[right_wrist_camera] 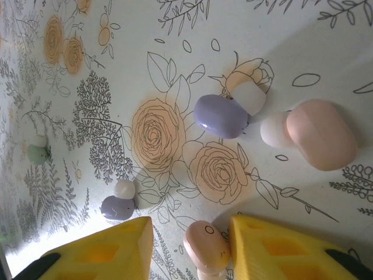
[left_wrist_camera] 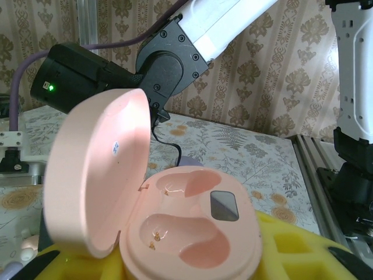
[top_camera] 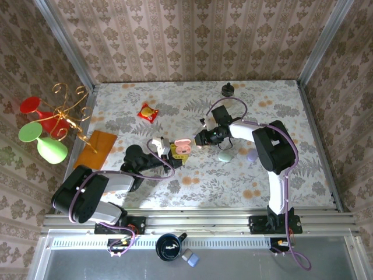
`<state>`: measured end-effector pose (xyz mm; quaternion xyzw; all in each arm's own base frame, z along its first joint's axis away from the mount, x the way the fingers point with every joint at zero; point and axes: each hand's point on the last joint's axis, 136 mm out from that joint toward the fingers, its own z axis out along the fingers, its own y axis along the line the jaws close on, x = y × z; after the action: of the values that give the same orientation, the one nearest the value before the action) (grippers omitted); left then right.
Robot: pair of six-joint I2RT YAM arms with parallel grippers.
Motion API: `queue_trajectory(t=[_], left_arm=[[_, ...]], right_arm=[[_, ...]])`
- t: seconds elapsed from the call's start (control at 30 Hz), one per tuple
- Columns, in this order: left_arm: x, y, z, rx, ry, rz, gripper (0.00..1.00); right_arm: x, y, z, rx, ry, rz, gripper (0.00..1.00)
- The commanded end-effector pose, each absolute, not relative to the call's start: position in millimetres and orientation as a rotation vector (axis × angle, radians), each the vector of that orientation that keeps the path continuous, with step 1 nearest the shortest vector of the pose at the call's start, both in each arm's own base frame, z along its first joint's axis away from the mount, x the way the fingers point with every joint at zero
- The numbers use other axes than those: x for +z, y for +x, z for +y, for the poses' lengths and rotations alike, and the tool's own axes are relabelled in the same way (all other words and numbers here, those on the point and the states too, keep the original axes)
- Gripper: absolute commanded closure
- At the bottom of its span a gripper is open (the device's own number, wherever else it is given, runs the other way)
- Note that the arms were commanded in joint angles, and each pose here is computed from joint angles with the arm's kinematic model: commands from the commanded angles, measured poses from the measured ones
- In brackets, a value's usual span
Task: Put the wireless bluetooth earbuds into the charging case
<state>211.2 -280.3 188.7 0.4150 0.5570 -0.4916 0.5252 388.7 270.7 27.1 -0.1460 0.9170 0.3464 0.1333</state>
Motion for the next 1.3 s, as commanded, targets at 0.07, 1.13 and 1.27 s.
queue_trajectory(t=[0.07,1.13,1.27], left_arm=[[197,210,-284,-1.170,1.019,1.281,0.69],[189,215,-285,-1.145,1.015,1.300,0.68],[186,220,-282,-1.118,0.995,1.313,0.68]], right_arm=[[19,367,269,1.034,-0.420,2.725,0.68],[27,369,266,0.832,-0.408,2.703,0.79],[42,378,252,0.664,-0.336,2.644,0.80]])
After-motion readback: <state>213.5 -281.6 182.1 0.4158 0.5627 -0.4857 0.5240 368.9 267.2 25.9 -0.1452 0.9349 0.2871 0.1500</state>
